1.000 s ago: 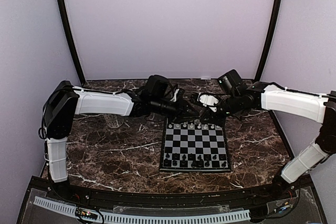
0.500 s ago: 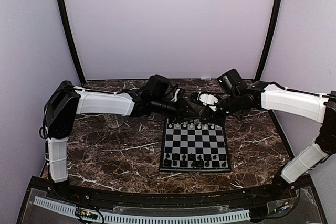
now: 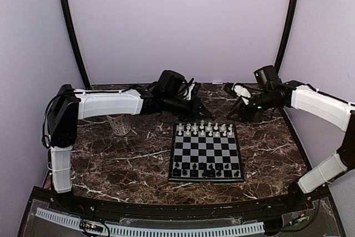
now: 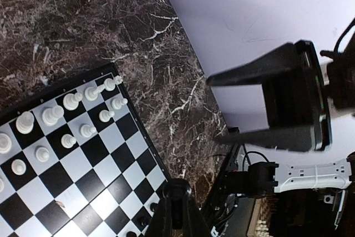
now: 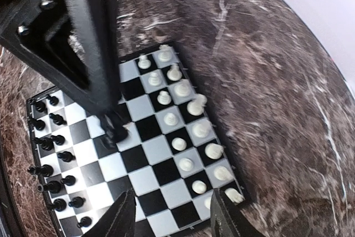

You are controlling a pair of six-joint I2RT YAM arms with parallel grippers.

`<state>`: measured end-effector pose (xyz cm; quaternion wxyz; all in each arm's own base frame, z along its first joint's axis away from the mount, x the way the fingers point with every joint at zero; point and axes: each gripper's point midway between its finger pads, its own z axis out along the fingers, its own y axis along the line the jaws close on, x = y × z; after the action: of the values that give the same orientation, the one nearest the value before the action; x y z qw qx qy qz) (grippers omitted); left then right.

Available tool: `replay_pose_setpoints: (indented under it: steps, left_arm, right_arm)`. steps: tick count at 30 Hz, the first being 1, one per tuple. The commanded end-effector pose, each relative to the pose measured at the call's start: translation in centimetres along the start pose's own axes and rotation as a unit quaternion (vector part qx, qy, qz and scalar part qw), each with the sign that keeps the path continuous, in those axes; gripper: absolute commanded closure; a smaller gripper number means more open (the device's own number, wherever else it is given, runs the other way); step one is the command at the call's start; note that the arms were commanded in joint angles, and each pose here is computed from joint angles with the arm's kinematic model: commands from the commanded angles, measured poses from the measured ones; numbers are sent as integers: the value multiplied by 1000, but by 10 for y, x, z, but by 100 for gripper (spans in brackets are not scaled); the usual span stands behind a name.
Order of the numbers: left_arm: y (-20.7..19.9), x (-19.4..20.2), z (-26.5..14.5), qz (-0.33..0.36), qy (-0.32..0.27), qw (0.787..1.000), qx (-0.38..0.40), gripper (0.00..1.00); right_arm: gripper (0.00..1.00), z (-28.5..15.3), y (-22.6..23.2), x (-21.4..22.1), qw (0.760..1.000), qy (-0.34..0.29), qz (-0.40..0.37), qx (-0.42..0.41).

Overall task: Set up the chess pieces on the board
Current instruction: Pass from the right arm to the left, then place the knight at b8.

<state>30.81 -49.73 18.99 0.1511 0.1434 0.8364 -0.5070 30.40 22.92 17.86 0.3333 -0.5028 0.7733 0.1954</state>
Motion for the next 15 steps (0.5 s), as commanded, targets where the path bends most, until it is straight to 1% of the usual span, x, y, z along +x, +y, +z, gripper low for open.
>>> replay_pose_setpoints:
  steps: [1, 2, 3, 4, 5, 6, 7, 8, 9, 10, 11, 12, 13, 14, 15]
  left_arm:
    - [-29, -16, -28, 156, -24, 986, -62, 100]
    - [-29, -7, -26, 168, -7, 983, -76, 100]
    - [-35, -12, -27, 204, -10, 975, -84, 100]
    - [-35, -2, -24, 216, 10, 972, -95, 100]
    - [-41, -4, -22, 249, 12, 963, -100, 100]
    - [-42, 8, -19, 263, 32, 958, -107, 100]
    - [-48, 8, -16, 296, 36, 948, -108, 100]
    - [-58, 18, -13, 331, 50, 936, -109, 100]
    - [-56, 25, -6, 347, 61, 929, -113, 100]
    - [-65, 34, -4, 379, 73, 915, -114, 100]
    - [-59, 45, 2, 390, 94, 908, -123, 100]
    - [-68, 51, 6, 423, 97, 893, -121, 100]
    - [-66, 66, 14, 437, 119, 883, -123, 100]
    - [-72, 69, 16, 463, 122, 870, -118, 100]
    - [-70, 84, 22, 475, 142, 861, -117, 100]
  right_arm:
    - [50, -31, -19, 5, 997, -58, 57, -3]
    - [50, -34, -27, 7, 995, -66, 72, 6]
    - [49, -35, -35, 10, 993, -69, 89, 17]
    - [49, -35, -44, 15, 992, -66, 102, 32]
    - [49, -34, -51, 19, 992, -59, 107, 45]
    - [49, -33, -56, 22, 991, -50, 109, 57]
    - [49, -31, -61, 26, 990, -44, 112, 67]
    - [48, -29, -65, 28, 990, -39, 115, 74]
    - [49, -28, -67, 30, 989, -35, 118, 78]
    - [49, -26, -69, 31, 989, -32, 119, 79]
    - [49, -24, -69, 33, 989, -28, 122, 79]
    - [48, -22, -70, 35, 989, -25, 124, 80]
    - [49, -21, -71, 37, 989, -23, 124, 80]
    - [48, -20, -72, 38, 989, -21, 124, 80]
    - [48, -19, -72, 39, 989, -18, 125, 80]
